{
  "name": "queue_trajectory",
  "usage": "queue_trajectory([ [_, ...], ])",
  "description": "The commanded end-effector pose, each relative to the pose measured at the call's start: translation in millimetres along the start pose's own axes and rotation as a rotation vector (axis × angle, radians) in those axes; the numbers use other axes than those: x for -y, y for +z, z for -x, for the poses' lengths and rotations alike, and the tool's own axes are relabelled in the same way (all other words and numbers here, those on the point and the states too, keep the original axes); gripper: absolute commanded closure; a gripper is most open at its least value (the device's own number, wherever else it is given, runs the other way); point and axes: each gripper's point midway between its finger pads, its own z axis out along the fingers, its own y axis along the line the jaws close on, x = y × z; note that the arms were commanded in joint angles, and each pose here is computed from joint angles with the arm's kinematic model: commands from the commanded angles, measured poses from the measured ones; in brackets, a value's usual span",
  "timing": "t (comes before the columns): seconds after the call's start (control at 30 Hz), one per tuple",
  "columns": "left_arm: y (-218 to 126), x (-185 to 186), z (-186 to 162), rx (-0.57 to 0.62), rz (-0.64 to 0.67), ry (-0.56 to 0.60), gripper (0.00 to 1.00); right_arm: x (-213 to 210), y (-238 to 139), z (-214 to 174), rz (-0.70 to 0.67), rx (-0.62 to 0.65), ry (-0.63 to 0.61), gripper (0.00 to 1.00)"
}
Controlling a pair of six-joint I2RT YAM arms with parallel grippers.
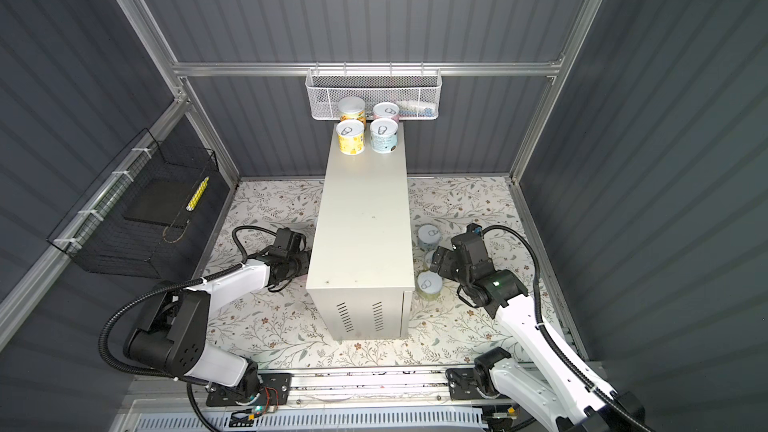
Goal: Place and organize the canned foods onto the counter
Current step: 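Lower the left gripper onto a pink-labelled floor can while the right gripper hovers, then close the left gripper on the pink-labelled can and lift it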
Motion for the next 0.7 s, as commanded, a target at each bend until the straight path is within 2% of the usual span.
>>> queue_trajectory([
  [0.0,2,-4,4,0.002,0.016,-0.014,0.08,1,3,-2,0.000,-0.006,0.014,0.08],
  [0.47,13,-9,0,-0.015,0.042,-0.026,0.15,-1,9,-4,0.010,-0.017,0.011,0.08],
  [0.63,10,-13,-1,-0.015,0.058,-0.022,0.23,-2,13,-4,0.013,-0.026,0.009,0.08],
  [0.67,9,-14,-1,-0.013,0.064,-0.020,0.28,-3,12,-3,0.013,-0.026,0.008,0.08],
])
